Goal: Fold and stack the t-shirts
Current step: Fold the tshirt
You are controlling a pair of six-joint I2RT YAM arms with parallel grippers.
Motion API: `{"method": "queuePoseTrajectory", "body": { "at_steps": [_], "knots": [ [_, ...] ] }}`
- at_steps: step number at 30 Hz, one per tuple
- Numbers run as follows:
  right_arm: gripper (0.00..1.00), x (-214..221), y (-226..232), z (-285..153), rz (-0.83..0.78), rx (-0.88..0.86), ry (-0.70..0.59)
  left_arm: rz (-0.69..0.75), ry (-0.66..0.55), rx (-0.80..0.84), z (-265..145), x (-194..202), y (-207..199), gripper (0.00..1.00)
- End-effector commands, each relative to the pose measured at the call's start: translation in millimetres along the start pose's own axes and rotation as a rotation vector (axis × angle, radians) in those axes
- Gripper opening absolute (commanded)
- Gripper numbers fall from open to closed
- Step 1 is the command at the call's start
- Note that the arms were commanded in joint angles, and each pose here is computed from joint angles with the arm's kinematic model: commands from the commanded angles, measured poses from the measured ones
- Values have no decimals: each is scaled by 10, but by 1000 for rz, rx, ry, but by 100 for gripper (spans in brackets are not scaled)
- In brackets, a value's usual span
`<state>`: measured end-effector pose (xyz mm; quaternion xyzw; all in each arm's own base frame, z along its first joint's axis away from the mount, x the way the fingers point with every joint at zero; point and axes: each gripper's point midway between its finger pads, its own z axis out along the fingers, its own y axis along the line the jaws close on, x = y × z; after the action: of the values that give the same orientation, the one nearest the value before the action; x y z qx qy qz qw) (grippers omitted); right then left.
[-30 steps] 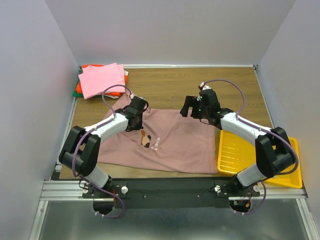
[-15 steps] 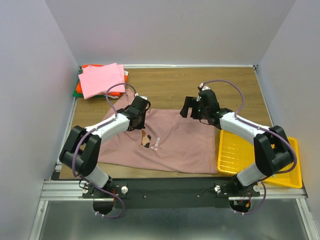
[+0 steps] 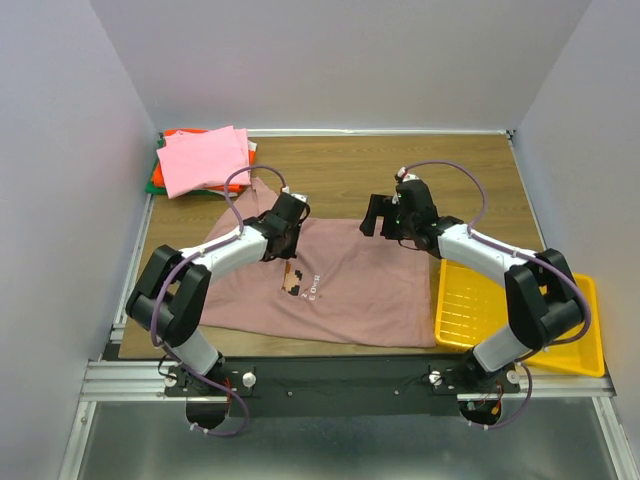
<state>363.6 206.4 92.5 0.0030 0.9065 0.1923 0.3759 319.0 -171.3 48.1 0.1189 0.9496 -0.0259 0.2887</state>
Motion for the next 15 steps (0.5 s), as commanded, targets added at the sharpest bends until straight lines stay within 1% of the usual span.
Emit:
{"method": "queuePoseTrajectory", "body": {
  "at_steps": [1, 6, 7, 8, 9, 10, 11, 12, 14, 15],
  "knots": [
    [98, 35, -44, 62, -16, 5, 12, 35, -34, 26, 16, -128, -103, 0],
    [98, 35, -42, 72, -29, 4, 12, 32, -70, 48, -23, -218, -147, 0],
    [99, 52, -54, 86, -35, 6, 18, 27, -81, 50, -37, -248, -151, 3],
    [99, 53, -56, 89, -38, 7, 19, 18, -97, 46, -59, -291, -147, 15],
    [98, 46, -60, 95, -39, 8, 19, -1, -138, 43, -105, -389, -143, 39],
    [98, 49, -55, 105, -43, 8, 21, -6, -160, 41, -131, -437, -137, 52],
    [98, 67, -67, 129, -47, 11, 27, -36, -190, 29, -173, -492, -114, 74],
    [98, 61, -71, 138, -48, 13, 28, -60, -215, 26, -182, -551, -104, 83],
    [98, 85, -67, 167, -49, 12, 39, -115, -233, 21, -184, -590, -107, 94],
    [98, 86, -65, 177, -49, 11, 41, -142, -251, -1, -181, -629, -74, 96]
  ]
}}
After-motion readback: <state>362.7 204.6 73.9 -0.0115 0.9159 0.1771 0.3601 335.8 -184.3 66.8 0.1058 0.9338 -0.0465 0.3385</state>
